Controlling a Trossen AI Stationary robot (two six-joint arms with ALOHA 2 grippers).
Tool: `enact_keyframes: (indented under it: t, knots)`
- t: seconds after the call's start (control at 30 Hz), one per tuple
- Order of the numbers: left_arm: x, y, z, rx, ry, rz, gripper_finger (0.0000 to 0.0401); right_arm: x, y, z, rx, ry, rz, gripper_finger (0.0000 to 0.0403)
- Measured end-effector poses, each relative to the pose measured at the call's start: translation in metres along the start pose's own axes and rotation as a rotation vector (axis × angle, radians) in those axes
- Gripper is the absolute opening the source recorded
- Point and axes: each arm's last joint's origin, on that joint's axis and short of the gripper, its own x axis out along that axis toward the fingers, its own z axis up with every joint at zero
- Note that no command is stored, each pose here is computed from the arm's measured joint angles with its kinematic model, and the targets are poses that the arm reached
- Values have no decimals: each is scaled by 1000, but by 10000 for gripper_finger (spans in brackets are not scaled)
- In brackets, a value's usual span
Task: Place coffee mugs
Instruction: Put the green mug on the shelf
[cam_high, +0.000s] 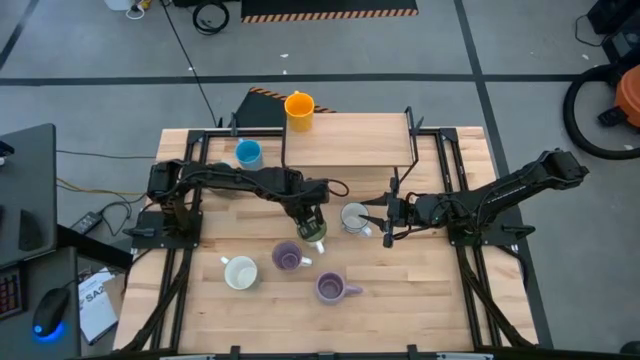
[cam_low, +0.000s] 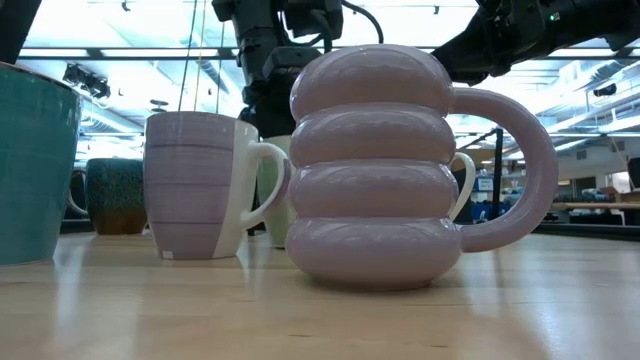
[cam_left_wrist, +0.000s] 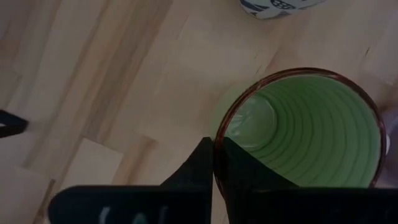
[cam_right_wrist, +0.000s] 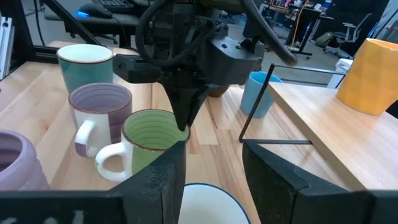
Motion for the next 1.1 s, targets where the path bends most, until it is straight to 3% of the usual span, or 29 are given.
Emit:
enact_keyframes:
  t: [0.3, 0.53, 1.1]
  knots:
    - [-1, 2, 1, 143, -12, 24, 17, 0, 0, 0, -1, 0, 0, 165]
    - [-7, 12, 8, 166, -11, 46, 17, 0, 0, 0, -1, 0, 0, 165]
    - [-50, 33, 34, 244, -27, -21, 16, 0, 0, 0, 1, 1, 0, 165]
